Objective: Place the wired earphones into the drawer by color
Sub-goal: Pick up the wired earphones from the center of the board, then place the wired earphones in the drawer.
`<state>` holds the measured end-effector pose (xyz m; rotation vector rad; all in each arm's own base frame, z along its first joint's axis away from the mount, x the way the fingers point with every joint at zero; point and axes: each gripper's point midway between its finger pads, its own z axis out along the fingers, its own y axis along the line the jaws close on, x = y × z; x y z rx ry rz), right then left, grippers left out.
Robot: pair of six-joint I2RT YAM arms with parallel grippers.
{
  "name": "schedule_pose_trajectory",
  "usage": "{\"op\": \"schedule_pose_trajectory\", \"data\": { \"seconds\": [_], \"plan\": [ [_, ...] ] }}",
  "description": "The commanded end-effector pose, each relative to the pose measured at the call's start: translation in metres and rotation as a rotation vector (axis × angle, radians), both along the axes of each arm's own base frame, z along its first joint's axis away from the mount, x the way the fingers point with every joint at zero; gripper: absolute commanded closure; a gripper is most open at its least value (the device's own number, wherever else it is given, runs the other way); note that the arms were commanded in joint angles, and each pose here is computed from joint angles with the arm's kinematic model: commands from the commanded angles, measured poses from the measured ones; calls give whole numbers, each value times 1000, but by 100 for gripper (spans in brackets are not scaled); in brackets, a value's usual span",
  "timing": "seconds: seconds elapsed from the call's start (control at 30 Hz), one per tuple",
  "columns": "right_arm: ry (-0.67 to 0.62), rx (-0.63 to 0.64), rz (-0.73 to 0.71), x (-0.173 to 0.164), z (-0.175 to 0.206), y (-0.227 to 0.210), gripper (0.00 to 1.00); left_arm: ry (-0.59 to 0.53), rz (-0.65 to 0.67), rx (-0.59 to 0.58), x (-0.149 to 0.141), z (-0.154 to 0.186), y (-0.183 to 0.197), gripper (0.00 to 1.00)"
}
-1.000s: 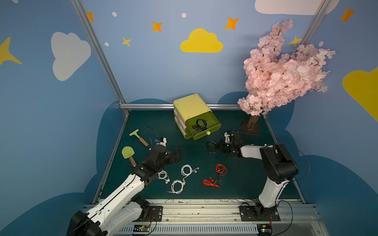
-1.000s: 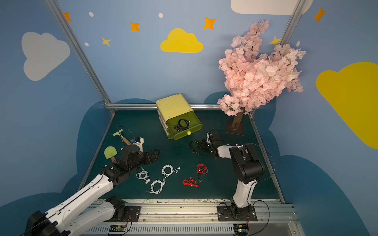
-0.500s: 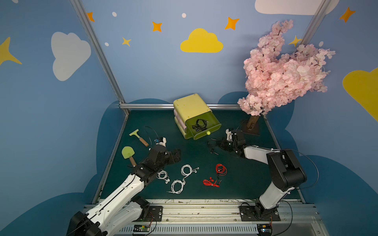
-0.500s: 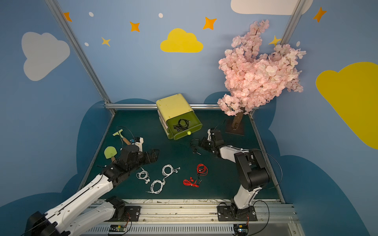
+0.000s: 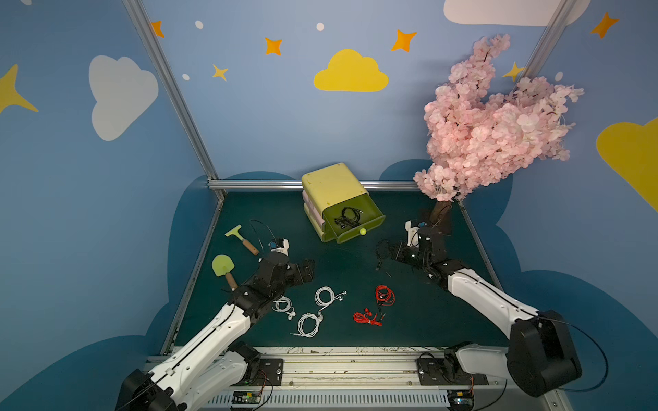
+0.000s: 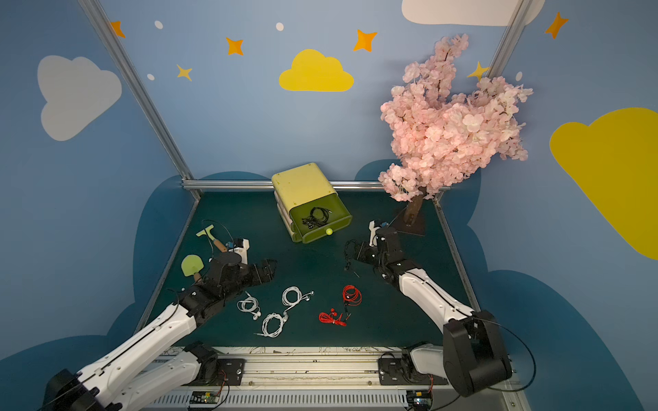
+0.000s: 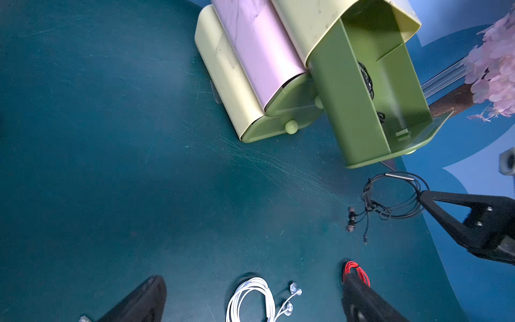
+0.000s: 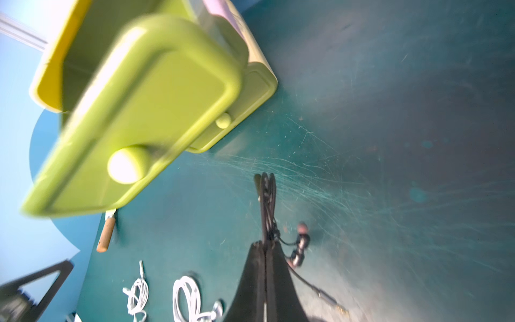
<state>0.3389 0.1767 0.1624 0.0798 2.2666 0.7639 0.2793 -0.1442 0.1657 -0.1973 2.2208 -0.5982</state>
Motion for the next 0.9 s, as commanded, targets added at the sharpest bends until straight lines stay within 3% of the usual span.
{"op": "schedule_pose_trajectory", "data": {
  "seconds": [0.0,0.43,0.87],
  "plan": [
    [-28,-62,11,-15,9,-10,100,-31,-5,-8,3,13,-1,0],
    [-378,12,119,-36,130,-3,100,-54,-46,6,10,36,-9,0],
    [-550,65,252,-20,224,40,100,-45,-52,-17,11,31,-14,0]
  ]
}}
